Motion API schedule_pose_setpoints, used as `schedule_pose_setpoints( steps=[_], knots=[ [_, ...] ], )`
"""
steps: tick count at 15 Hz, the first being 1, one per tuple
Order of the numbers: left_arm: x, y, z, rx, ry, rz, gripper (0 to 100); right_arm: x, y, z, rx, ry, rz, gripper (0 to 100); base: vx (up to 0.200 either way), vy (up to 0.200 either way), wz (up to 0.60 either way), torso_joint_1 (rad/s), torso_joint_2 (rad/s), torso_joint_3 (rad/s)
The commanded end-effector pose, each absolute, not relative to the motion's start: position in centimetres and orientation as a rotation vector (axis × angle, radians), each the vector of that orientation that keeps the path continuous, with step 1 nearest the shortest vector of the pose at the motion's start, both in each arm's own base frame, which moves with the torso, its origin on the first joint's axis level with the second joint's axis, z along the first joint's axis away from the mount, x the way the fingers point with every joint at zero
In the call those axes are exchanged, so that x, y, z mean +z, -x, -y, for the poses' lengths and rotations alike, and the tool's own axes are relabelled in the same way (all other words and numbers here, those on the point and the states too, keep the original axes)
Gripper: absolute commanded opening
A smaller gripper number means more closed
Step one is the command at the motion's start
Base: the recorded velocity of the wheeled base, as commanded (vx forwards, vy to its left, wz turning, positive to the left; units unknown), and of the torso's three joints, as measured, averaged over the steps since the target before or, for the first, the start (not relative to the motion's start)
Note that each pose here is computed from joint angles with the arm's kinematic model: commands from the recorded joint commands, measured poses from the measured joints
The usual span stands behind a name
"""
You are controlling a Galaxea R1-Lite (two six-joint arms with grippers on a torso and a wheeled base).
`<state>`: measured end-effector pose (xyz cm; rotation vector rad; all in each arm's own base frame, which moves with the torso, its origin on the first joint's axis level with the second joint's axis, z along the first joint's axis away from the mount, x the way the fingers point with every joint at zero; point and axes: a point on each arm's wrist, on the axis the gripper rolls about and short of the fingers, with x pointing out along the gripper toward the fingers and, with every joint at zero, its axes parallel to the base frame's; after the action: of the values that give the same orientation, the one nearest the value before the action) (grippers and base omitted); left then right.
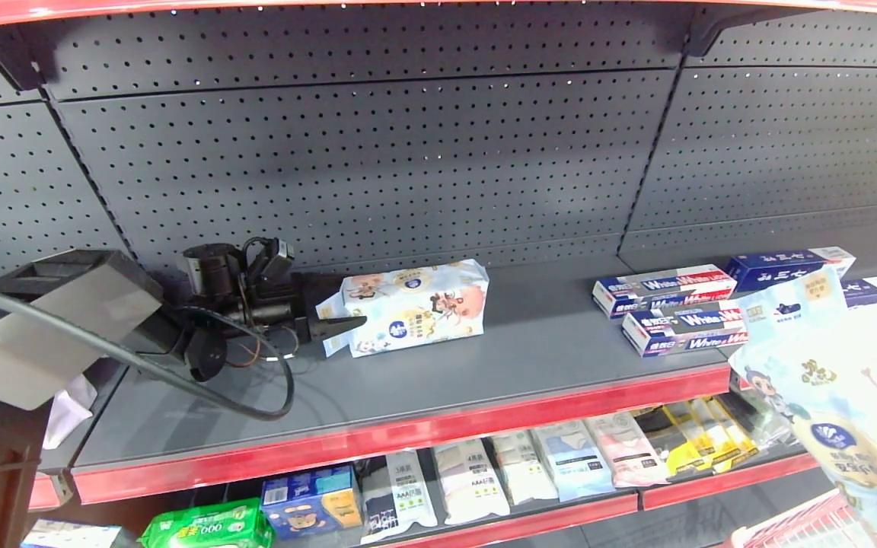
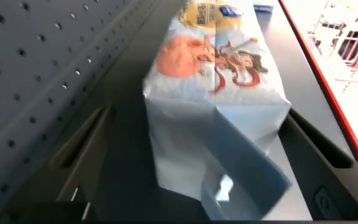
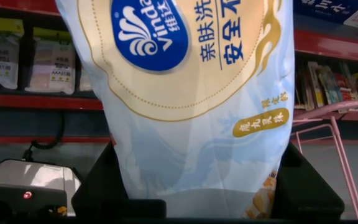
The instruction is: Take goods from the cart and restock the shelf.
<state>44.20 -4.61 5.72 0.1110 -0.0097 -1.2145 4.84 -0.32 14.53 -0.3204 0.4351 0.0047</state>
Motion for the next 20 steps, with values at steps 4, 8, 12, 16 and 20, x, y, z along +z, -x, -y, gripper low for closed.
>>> schedule_pose_setpoints(
  steps=[4,8,12,16,20],
  knots=[
    [5.7,-44.9,6.3,-1.235,-0.109,0.022,100,14.6,-4.8,0.3,0.004,0.321,-0.431,0,0.000,0.000,0.00,0.000,0.00,0.000],
    [5.7,-45.0,7.0,-1.248,-0.107,0.020,100,14.5,-4.8,0.3,0.001,0.321,-0.431,0,0.000,0.000,0.00,0.000,0.00,0.000],
    [5.7,-45.2,7.0,-1.245,-0.096,0.002,100,14.4,-4.6,0.3,0.001,0.321,-0.430,0,0.000,0.000,0.00,0.000,0.00,0.000],
    [5.9,-45.4,7.1,-1.221,-0.099,-0.001,100,14.2,-4.5,0.3,0.002,0.322,-0.433,0,0.000,0.000,0.00,0.000,0.00,0.000],
    [6.1,-45.4,7.3,-1.217,-0.095,0.001,100,14.0,-4.5,0.3,0.001,0.322,-0.439,0,0.000,0.000,0.00,0.000,0.00,0.000]
  ],
)
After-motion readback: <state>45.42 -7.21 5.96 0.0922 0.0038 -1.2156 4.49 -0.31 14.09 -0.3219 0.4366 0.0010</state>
